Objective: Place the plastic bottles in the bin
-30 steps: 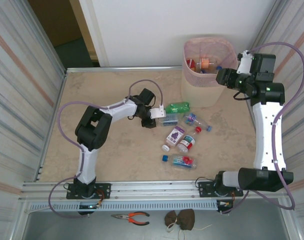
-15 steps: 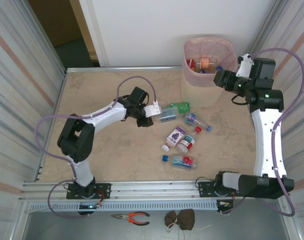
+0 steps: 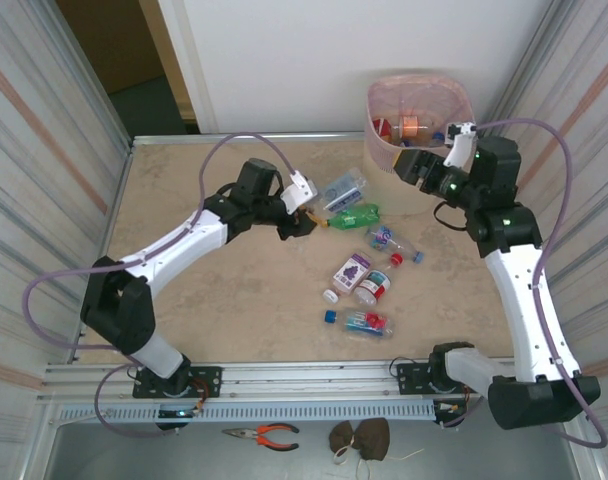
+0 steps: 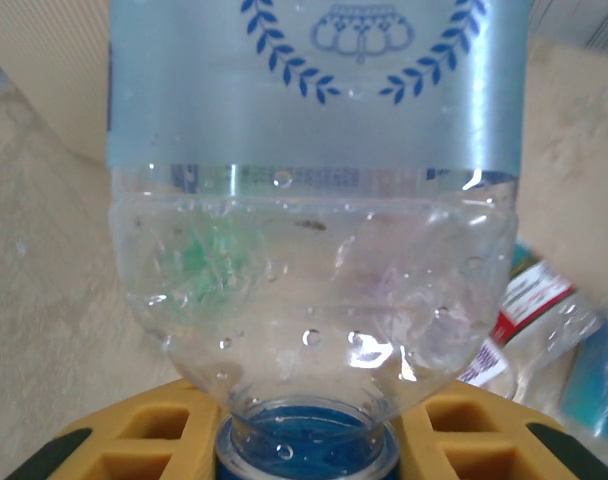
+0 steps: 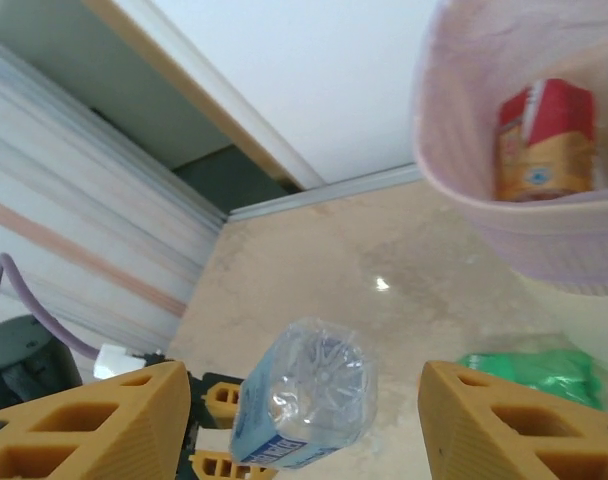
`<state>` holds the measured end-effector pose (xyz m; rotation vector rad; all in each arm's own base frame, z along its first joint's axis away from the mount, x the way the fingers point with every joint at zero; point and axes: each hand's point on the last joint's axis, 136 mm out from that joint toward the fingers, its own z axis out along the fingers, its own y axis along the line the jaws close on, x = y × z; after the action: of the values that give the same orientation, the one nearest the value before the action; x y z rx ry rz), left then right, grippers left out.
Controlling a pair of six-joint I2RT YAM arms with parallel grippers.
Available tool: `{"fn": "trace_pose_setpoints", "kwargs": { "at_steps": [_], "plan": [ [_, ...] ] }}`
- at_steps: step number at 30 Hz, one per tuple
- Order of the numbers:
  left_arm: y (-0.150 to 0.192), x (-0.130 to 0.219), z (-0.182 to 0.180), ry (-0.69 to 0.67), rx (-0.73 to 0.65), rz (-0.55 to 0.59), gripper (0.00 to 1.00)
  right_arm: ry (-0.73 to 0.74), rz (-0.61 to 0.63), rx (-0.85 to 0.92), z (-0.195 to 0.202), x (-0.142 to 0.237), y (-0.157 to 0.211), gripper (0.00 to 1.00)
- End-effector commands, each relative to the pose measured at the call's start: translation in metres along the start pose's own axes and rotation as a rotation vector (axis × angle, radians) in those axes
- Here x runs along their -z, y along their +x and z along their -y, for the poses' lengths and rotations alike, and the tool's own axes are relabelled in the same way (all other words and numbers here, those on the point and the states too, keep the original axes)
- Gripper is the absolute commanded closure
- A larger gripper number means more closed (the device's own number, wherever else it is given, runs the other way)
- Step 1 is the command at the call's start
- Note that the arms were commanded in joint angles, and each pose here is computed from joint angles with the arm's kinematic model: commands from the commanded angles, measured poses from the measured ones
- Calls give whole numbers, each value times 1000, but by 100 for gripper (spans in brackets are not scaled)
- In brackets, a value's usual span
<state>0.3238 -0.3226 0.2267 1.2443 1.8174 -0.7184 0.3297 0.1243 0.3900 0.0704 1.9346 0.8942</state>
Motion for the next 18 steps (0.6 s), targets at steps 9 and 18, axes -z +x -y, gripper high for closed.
{"fn": "trace_pose_setpoints", "kwargs": {
  "at_steps": [9, 18],
  "plan": [
    [-86, 44, 7, 12, 155, 317, 73, -89, 134, -4, -48, -16, -9, 16],
    [-90, 44, 7, -28, 153, 318, 73, -150, 82, -33, -70, -50, 8, 15]
  ]
}}
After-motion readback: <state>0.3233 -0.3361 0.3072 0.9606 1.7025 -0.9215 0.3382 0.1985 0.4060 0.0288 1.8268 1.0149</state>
